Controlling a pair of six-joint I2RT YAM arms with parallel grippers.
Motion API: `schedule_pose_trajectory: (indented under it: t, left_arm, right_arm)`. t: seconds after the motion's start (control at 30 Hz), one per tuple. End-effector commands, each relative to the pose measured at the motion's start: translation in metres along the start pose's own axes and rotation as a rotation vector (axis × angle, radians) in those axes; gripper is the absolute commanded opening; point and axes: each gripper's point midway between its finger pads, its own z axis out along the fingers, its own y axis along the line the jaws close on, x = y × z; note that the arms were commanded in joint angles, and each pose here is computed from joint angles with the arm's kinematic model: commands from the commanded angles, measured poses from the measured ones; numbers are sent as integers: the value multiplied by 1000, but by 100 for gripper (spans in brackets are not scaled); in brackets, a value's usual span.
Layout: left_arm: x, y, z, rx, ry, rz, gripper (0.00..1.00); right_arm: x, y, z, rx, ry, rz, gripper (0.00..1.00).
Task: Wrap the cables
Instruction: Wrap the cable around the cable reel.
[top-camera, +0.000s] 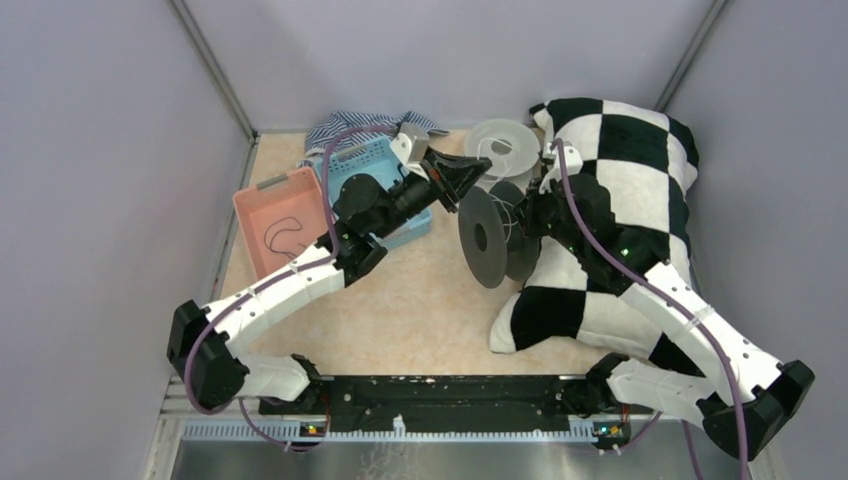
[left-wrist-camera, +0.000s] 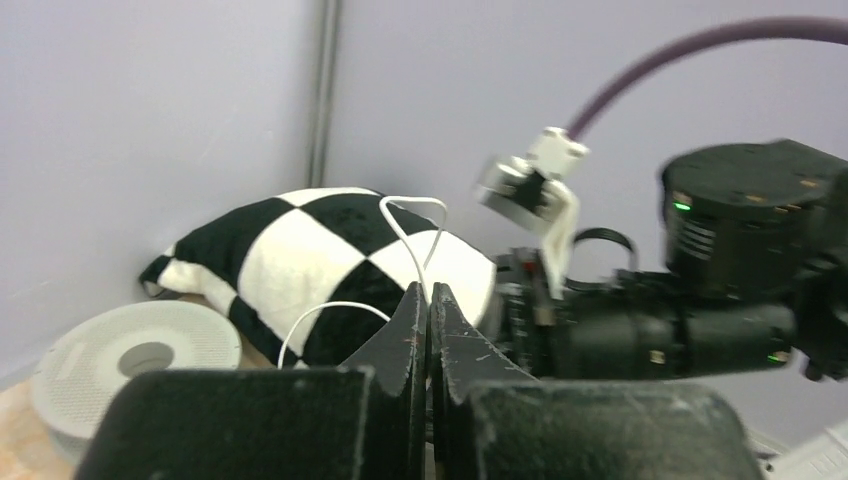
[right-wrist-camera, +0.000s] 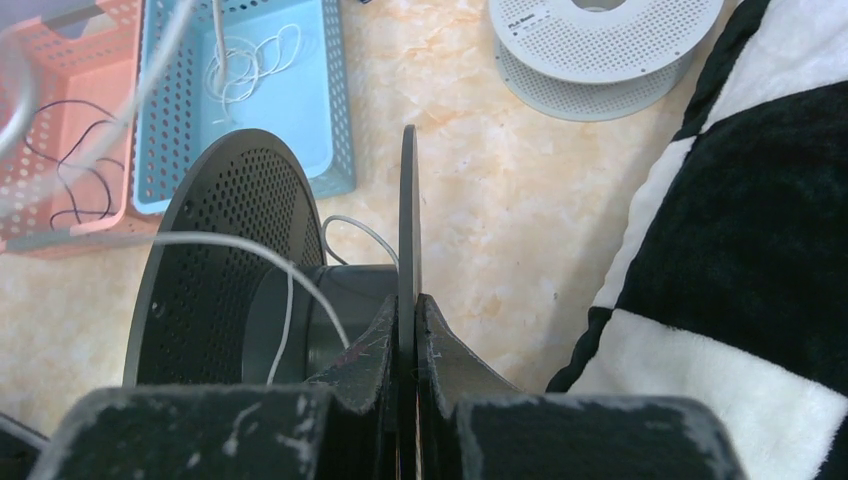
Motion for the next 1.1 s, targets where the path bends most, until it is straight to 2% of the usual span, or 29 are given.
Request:
schedule_pose_trajectory:
  t: [0.0,0.37,0.53,0.83,1.07]
  left_arm:
    - [-37,16,4,-1,-113,-5,0]
    - [-7,93,-13,-166,-51,-49,0]
    - [23,122,-26,-256,-12,-91,0]
    - [63,163,-39,-363,68,-135,0]
    - [85,174,-54,-411,127,-130,0]
  right_arm:
    - [-25,19,-18,-96,-84,16,0]
    - [-29,18,-41,-121,-98,-11,0]
    - [-35,19,-56,-133,-97,-18,0]
    - [-76,41,-103,-268,-184,-18,0]
    - [-111,34,-129,-232,-299,3,0]
